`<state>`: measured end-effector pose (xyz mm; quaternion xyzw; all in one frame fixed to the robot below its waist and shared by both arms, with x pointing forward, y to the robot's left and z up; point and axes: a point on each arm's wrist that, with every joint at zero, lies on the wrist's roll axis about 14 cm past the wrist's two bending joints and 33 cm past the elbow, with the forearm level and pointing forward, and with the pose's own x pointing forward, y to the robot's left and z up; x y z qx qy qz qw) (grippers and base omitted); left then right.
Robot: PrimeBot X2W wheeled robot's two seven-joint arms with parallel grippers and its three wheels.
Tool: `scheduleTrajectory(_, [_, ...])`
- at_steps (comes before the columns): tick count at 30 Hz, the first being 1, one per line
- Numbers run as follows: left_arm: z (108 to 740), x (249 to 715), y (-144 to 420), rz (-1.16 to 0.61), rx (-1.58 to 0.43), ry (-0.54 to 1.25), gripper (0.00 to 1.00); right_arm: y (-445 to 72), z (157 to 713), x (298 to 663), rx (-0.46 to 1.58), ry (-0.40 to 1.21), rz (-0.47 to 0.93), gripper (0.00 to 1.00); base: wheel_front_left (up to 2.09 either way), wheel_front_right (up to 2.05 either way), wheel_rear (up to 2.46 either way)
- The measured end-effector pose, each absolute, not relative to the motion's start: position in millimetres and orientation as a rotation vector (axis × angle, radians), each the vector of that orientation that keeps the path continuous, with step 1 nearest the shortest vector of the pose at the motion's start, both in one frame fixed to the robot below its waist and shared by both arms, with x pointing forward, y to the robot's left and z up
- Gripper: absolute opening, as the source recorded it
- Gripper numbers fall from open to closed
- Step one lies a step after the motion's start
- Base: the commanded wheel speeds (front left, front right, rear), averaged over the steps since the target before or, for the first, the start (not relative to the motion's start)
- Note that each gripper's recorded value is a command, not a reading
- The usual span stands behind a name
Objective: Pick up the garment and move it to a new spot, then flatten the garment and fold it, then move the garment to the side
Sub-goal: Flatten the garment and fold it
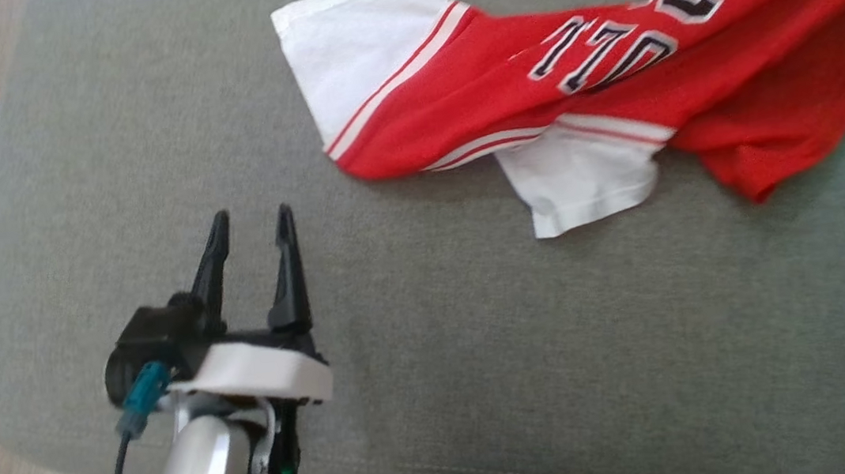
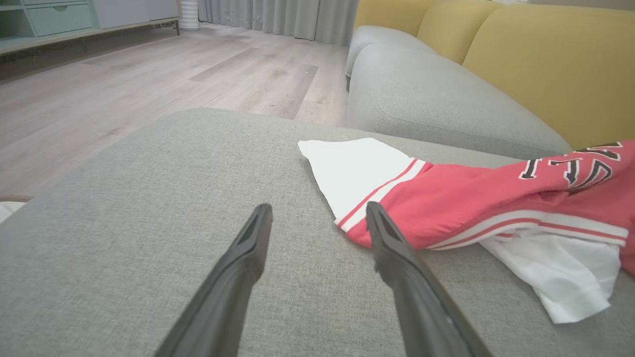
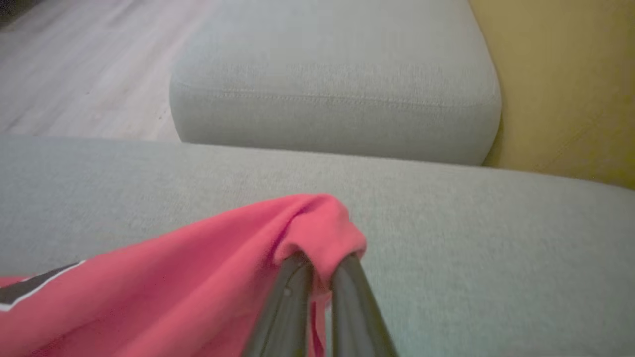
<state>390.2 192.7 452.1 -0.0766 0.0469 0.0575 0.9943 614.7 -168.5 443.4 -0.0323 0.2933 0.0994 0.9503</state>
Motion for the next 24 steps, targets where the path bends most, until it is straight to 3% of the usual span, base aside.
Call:
scheduleTrajectory(1, [450, 394, 194, 0.12, -0.151, 0.098, 1.0, -165, 439, 626, -0.063, 0.556, 0.201, 1.0, 0.0, 0.0, 0.0])
scheduleTrajectory(6, [449, 398, 196, 0.13, -0.142, 0.101, 1.0, -166, 421, 627, -0.072, 0.514, 0.191, 1.0, 0.0, 0.0, 0.0])
scheduleTrajectory(12, [464, 397, 190, 0.11, -0.156, 0.059, 1.0, -157, 457, 612, -0.005, 0.354, 0.202, 1.0, 0.0, 0.0, 0.0])
scheduleTrajectory(17, [477, 392, 179, 0.067, -0.168, 0.022, 1.0, -142, 480, 573, 0.091, 0.235, 0.239, 1.0, 0.0, 0.0, 0.0])
scheduleTrajectory(24, [487, 390, 151, -0.025, -0.194, -0.006, 1.0, -168, 498, 505, 0.193, 0.089, 0.211, 1.0, 0.0, 0.0, 0.0])
